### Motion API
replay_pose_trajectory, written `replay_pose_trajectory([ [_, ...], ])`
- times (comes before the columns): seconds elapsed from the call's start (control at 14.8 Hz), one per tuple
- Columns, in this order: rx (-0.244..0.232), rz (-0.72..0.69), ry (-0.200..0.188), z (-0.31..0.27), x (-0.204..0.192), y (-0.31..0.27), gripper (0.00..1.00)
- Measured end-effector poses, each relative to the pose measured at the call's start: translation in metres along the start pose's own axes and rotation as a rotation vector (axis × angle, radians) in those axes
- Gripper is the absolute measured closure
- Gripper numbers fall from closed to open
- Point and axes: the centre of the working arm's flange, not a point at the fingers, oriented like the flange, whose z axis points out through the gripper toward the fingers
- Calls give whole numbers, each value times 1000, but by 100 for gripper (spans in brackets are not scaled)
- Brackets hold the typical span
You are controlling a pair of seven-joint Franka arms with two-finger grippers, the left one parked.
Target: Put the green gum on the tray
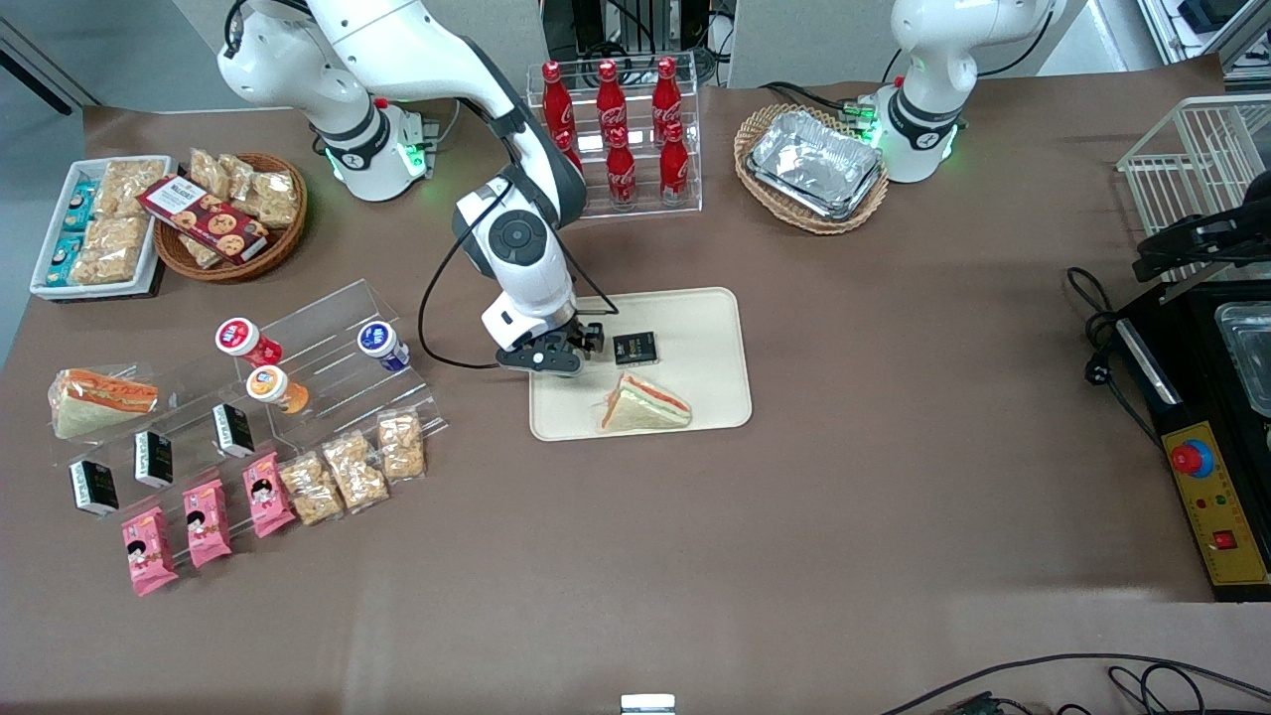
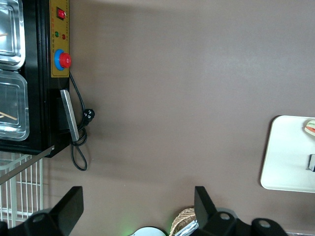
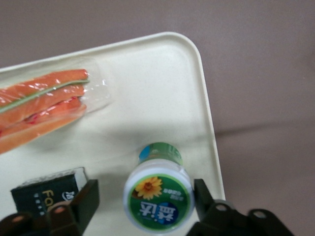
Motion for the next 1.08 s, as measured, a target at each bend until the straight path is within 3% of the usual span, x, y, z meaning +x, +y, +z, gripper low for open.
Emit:
replay_pose_trajectory([
  [0.14, 11, 7, 12, -4, 4, -2, 0],
  [0.27, 27, 8, 32, -14, 20, 4, 0],
  [0.54, 80, 41, 69, -74, 96, 67, 0],
  [1.08, 126, 46, 17, -192, 150, 210, 0],
])
